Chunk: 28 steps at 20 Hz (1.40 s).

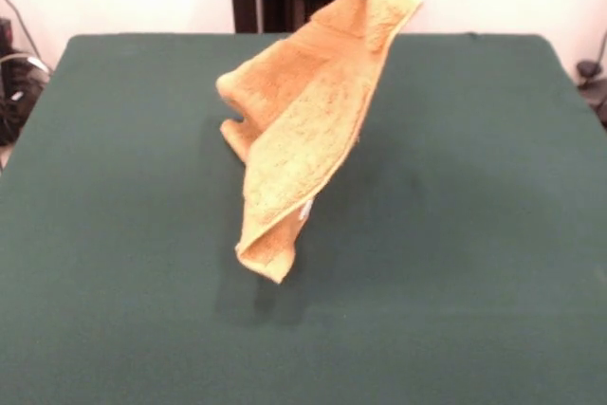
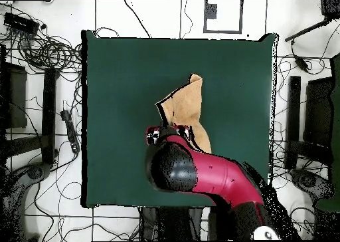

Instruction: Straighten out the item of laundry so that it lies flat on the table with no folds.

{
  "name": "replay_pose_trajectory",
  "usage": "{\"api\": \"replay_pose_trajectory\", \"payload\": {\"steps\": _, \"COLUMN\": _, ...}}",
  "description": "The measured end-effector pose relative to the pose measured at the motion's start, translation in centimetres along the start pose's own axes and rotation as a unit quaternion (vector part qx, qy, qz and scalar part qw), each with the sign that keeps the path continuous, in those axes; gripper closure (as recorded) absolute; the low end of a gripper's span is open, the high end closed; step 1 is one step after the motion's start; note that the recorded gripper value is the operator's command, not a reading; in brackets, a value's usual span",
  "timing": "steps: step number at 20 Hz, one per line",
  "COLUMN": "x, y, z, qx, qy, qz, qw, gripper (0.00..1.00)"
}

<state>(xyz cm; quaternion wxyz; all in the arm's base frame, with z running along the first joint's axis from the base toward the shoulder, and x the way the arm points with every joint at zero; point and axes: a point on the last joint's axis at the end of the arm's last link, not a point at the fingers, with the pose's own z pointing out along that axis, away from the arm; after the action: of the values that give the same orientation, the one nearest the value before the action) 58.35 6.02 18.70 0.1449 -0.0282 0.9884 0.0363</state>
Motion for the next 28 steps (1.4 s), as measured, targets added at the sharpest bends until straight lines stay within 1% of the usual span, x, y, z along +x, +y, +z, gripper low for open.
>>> {"api": "replay_pose_trajectory", "payload": {"steps": 1, "x": 0.0, "y": 0.4, "z": -0.2, "qx": 0.0, "qy": 0.0, "qz": 0.002, "qw": 1.0, "gripper": 1.0}}
{"api": "replay_pose_trajectory", "payload": {"steps": 3, "x": 0.0, "y": 2.9, "z": -1.0, "qx": 0.003, "qy": -0.005, "qz": 0.007, "qw": 1.0, "gripper": 1.0}}
{"api": "replay_pose_trajectory", "payload": {"steps": 5, "x": 0.0, "y": 3.6, "z": -1.3, "qx": 0.004, "qy": -0.007, "qz": 0.01, "qw": 0.9999, "gripper": 1.0}}
{"api": "replay_pose_trajectory", "payload": {"steps": 6, "x": 0.0, "y": 4.7, "z": -1.6, "qx": 0.005, "qy": -0.009, "qz": 0.013, "qw": 0.9999, "gripper": 1.0}}
{"api": "replay_pose_trajectory", "payload": {"steps": 7, "x": 0.1, "y": 7.0, "z": -2.2, "qx": 0.008, "qy": -0.015, "qz": 0.018, "qw": 0.9997, "gripper": 1.0}}
{"api": "replay_pose_trajectory", "payload": {"steps": 11, "x": 0.4, "y": 11.2, "z": -3.0, "qx": 0.009, "qy": -0.02, "qz": 0.029, "qw": 0.9994, "gripper": 1.0}}
{"api": "replay_pose_trajectory", "payload": {"steps": 12, "x": 0.6, "y": 12.8, "z": -3.3, "qx": 0.008, "qy": -0.02, "qz": 0.035, "qw": 0.9991, "gripper": 1.0}}
{"api": "replay_pose_trajectory", "payload": {"steps": 15, "x": 0.8, "y": 14.9, "z": -3.6, "qx": 0.005, "qy": -0.021, "qz": 0.049, "qw": 0.9985, "gripper": 1.0}}
{"api": "replay_pose_trajectory", "payload": {"steps": 16, "x": 0.8, "y": 16.0, "z": -3.7, "qx": 0.002, "qy": -0.023, "qz": 0.061, "qw": 0.9979, "gripper": 1.0}}
{"api": "replay_pose_trajectory", "payload": {"steps": 18, "x": 0.7, "y": 16.6, "z": -3.6, "qx": -0.001, "qy": -0.022, "qz": 0.076, "qw": 0.9969, "gripper": 1.0}}
{"api": "replay_pose_trajectory", "payload": {"steps": 20, "x": 0.7, "y": 16.6, "z": -3.4, "qx": -0.002, "qy": -0.021, "qz": 0.086, "qw": 0.9961, "gripper": 1.0}}
{"api": "replay_pose_trajectory", "payload": {"steps": 21, "x": 0.6, "y": 16.0, "z": -2.9, "qx": 0.0, "qy": -0.017, "qz": 0.097, "qw": 0.9952, "gripper": 1.0}}
{"api": "replay_pose_trajectory", "payload": {"steps": 24, "x": 0.6, "y": 15.2, "z": -2.5, "qx": 0.003, "qy": -0.014, "qz": 0.103, "qw": 0.9946, "gripper": 1.0}}
{"api": "replay_pose_trajectory", "payload": {"steps": 26, "x": 0.5, "y": 14.0, "z": -1.8, "qx": 0.008, "qy": -0.012, "qz": 0.112, "qw": 0.9936, "gripper": 1.0}}
{"api": "replay_pose_trajectory", "payload": {"steps": 28, "x": 0.5, "y": 13.4, "z": -1.4, "qx": 0.012, "qy": -0.01, "qz": 0.116, "qw": 0.9932, "gripper": 1.0}}
